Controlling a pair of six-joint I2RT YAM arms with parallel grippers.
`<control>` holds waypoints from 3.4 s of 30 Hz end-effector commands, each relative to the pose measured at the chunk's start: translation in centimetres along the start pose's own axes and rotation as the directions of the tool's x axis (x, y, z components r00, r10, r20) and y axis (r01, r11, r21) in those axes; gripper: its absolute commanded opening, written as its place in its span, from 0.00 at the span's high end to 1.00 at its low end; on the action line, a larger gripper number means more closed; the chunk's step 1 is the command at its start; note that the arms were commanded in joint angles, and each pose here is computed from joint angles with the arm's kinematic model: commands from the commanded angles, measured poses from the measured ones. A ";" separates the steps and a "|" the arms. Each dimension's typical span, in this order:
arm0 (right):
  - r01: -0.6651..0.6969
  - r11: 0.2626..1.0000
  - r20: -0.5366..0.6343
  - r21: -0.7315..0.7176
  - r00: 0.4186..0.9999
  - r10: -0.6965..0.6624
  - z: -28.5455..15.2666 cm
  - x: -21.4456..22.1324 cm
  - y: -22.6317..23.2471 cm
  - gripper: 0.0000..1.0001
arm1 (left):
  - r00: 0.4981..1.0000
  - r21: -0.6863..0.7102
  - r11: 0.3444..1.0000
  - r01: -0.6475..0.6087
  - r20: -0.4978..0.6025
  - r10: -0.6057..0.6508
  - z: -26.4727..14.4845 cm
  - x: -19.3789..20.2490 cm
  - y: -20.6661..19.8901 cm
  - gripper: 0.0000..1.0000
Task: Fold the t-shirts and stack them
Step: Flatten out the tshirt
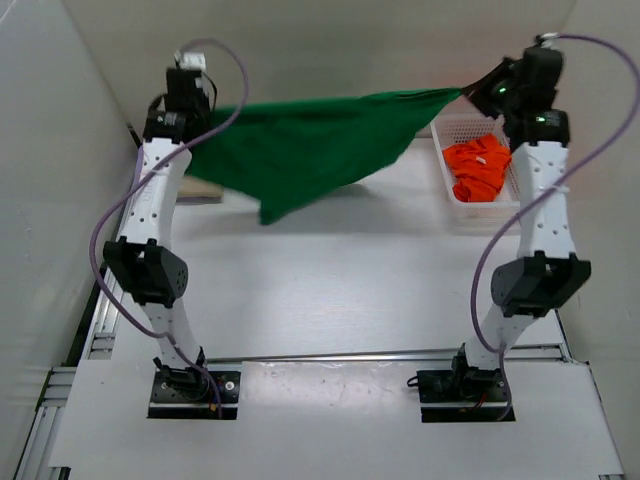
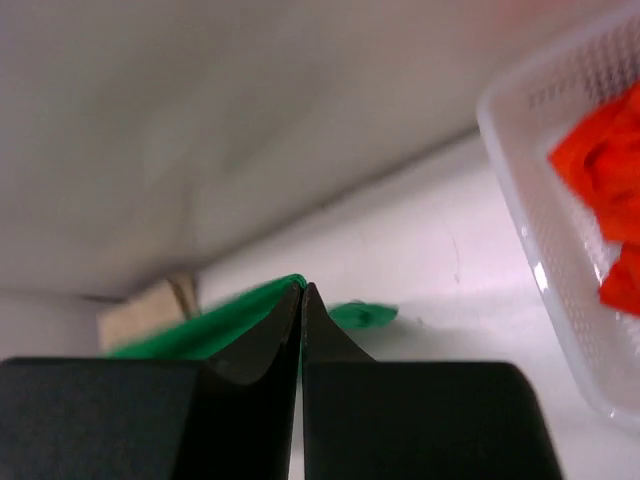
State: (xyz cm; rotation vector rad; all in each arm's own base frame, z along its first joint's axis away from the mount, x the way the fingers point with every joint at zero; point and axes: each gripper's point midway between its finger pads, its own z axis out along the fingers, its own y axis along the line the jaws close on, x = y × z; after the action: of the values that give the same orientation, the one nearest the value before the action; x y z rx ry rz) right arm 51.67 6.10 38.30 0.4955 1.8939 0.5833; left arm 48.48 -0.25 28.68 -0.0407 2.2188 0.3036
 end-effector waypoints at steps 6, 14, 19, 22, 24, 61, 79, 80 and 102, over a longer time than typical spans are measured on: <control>0.045 0.984 0.119 -0.170 0.993 -0.025 -10.2 -3.7 4.3 1.00 | 0.882 -0.056 0.978 0.203 0.445 -0.157 -6.0 -14.5 4.6 0.90; 0.087 0.990 -0.097 -0.109 0.990 -0.098 -14.0 13.8 -1.4 1.00 | 0.998 0.205 0.977 -0.050 -0.036 0.059 -3.6 9.9 -4.4 0.69; 0.029 1.000 -0.401 0.005 0.916 -0.025 -15.0 28.9 -7.7 1.00 | 0.852 0.304 0.945 -0.118 -0.459 0.254 -8.3 29.4 -3.7 0.23; -0.008 0.998 -0.442 0.059 0.897 0.033 -15.3 31.8 -9.5 1.00 | 0.790 0.309 0.945 -0.108 -0.550 0.270 -9.4 32.8 -2.8 0.20; -0.012 0.997 -0.458 0.082 0.888 0.048 -15.3 33.1 -10.7 1.00 | 0.808 0.296 0.952 -0.080 -0.540 0.236 -8.1 32.4 -2.9 0.20; 0.090 0.984 -0.452 0.152 0.892 -0.012 -15.6 32.3 -13.4 1.00 | 0.710 0.295 0.955 0.026 -0.678 0.190 2.1 30.2 -5.4 0.67; 0.111 0.971 -0.348 0.213 0.937 -0.031 -5.4 17.3 -11.4 1.00 | 0.988 0.094 0.995 0.025 -0.152 -0.010 4.1 4.4 -0.1 0.89; 0.098 0.985 -0.218 0.143 0.974 -0.065 -5.7 9.2 -6.3 1.00 | 0.997 0.078 0.996 0.032 -0.069 -0.027 3.5 1.0 0.2 0.89; 0.074 0.994 -0.112 0.080 0.992 -0.065 -20.2 19.3 -10.1 1.00 | 1.000 0.163 0.987 -0.005 -0.015 0.007 -4.7 9.7 -1.5 0.89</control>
State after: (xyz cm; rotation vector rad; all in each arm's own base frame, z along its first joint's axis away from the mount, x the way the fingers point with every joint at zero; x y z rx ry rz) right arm 28.40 5.43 27.82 0.4450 1.9905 0.5170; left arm 42.71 -2.46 24.64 0.0485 2.2151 0.1074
